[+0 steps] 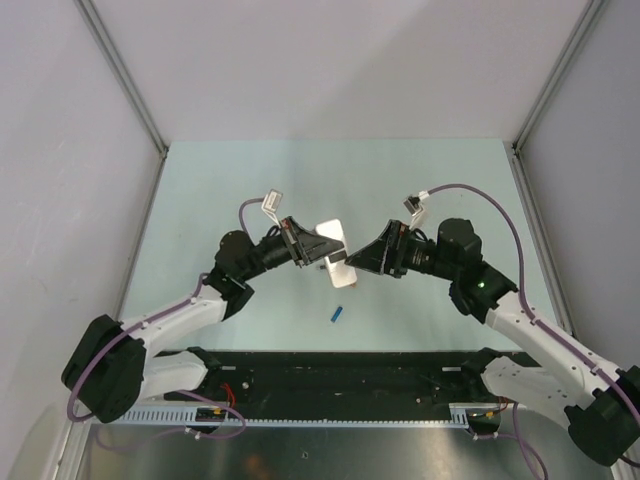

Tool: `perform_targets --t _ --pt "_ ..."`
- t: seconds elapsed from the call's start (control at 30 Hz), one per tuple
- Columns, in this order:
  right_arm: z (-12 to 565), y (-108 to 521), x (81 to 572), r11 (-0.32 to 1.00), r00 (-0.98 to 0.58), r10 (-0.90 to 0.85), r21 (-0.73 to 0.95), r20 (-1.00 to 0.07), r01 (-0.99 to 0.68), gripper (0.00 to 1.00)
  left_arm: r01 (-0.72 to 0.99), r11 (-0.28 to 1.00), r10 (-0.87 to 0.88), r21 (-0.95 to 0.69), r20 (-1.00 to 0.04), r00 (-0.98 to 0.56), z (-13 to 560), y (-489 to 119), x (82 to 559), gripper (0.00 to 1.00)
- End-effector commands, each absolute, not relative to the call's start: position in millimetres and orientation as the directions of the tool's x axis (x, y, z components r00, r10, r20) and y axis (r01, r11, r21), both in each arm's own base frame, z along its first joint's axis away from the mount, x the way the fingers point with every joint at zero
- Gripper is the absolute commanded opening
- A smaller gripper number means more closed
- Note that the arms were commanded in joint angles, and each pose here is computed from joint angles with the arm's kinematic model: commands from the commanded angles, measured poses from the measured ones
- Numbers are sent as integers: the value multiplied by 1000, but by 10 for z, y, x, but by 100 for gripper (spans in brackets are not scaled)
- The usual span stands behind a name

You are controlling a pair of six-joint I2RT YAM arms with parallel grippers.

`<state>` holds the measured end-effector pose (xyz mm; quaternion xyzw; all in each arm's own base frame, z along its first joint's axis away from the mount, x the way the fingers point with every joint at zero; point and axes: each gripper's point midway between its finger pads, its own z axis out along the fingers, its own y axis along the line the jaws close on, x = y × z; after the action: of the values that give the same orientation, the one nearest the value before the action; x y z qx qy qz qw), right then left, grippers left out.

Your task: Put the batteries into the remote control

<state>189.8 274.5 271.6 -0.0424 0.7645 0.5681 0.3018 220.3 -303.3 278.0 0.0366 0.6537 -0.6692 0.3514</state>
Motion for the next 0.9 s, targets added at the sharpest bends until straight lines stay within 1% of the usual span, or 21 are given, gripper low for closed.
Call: perform_targets --t 0.0,0.17,0.23,0.33,0.37,0.43,0.47,0.8,0.87 --pt "2906 2883 1787 236 -818 240 849 -523 -473 87 553 49 -430 -832 -517 -740 2983 -3048 2196 0" --pt "2742 2967 1786 260 -838 203 853 -506 -452 76 535 48 -441 -844 -498 -747 2986 -3053 2236 0" --pt "2674 2998 1788 273 -844 191 853 -501 -445 75 535 42 -441 -844 -496 -748 3010 -3060 2236 0" --pt "2628 3025 1792 280 -849 182 854 -496 -439 68 536 41 -451 -843 -495 -743 3049 -3058 2259 0" --pt "2619 3039 1788 279 -850 179 854 -496 -439 64 536 39 -455 -843 -492 -742 3064 -3058 2265 0" --pt "2606 3048 1794 281 -851 179 855 -493 -436 60 534 37 -459 -845 -489 -742 3079 -3052 2272 0" --pt "2590 3049 1799 285 -853 177 855 -491 -433 55 532 38 -463 -846 -487 -741 3079 -3048 2277 0" --pt "2485 3043 1783 298 -863 169 859 -476 -416 40 526 26 -495 -850 -468 -732 3170 -3014 2296 0" --pt "2453 3038 1774 302 -867 165 861 -471 -410 35 526 24 -500 -850 -466 -730 3188 -3008 2309 0"
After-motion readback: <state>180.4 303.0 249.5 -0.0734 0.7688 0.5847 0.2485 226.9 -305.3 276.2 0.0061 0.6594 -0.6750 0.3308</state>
